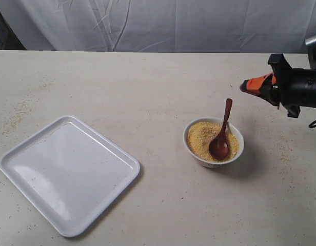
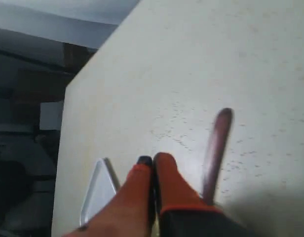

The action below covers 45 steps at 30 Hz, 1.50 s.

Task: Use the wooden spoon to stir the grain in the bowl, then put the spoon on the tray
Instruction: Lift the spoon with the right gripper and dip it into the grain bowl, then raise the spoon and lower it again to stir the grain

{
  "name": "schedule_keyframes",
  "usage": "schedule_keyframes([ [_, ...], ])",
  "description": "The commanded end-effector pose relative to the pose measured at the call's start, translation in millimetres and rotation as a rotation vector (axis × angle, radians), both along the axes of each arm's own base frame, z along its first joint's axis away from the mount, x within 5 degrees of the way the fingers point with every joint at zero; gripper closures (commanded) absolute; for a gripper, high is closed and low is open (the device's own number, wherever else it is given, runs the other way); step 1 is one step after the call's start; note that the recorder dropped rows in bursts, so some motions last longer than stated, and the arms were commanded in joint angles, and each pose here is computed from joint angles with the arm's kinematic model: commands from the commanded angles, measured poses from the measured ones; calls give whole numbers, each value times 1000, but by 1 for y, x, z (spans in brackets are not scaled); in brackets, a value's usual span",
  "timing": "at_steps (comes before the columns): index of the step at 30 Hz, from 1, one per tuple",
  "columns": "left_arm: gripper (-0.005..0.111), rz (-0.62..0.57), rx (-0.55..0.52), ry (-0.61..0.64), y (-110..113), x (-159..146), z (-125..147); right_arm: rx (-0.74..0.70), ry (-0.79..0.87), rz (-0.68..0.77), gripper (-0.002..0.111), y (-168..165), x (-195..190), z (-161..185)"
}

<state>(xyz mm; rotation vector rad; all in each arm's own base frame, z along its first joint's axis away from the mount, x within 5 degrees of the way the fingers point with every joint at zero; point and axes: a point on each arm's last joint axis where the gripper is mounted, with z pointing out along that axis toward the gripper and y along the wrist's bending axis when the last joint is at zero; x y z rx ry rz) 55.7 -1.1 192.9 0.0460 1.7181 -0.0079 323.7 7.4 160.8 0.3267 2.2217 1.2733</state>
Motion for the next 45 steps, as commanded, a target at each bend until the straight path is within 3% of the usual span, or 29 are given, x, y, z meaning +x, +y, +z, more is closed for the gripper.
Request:
schedule_keyframes([
  [1,107,1,-1,-5,0,0,-1,16,155,26,81,-21,15,-31],
  [3,107,1,-1,-5,0,0,-1,25,184,42,66,-20,21,-45],
  [5,107,1,-1,-5,0,0,-1,28,195,64,59,-16,27,-56],
  [11,107,1,-1,-5,0,0,-1,68,206,135,61,5,45,-76],
  [18,107,1,-1,-5,0,0,-1,54,159,189,61,26,58,-73],
  [20,107,1,-1,-5,0,0,-1,57,151,184,67,25,60,-71],
  [25,107,1,-1,-5,0,0,-1,109,149,135,109,25,64,-67],
  [27,107,1,-1,-5,0,0,-1,139,130,99,106,26,68,-60],
  [33,107,1,-1,-5,0,0,-1,156,-67,87,101,26,72,-11],
  [39,107,1,-1,-5,0,0,-1,-54,-555,312,101,44,51,51],
  [42,107,1,-1,-5,0,0,-1,-133,-666,364,101,66,40,57],
  [45,107,1,-1,-5,0,0,-1,-202,-671,383,101,88,35,49],
])
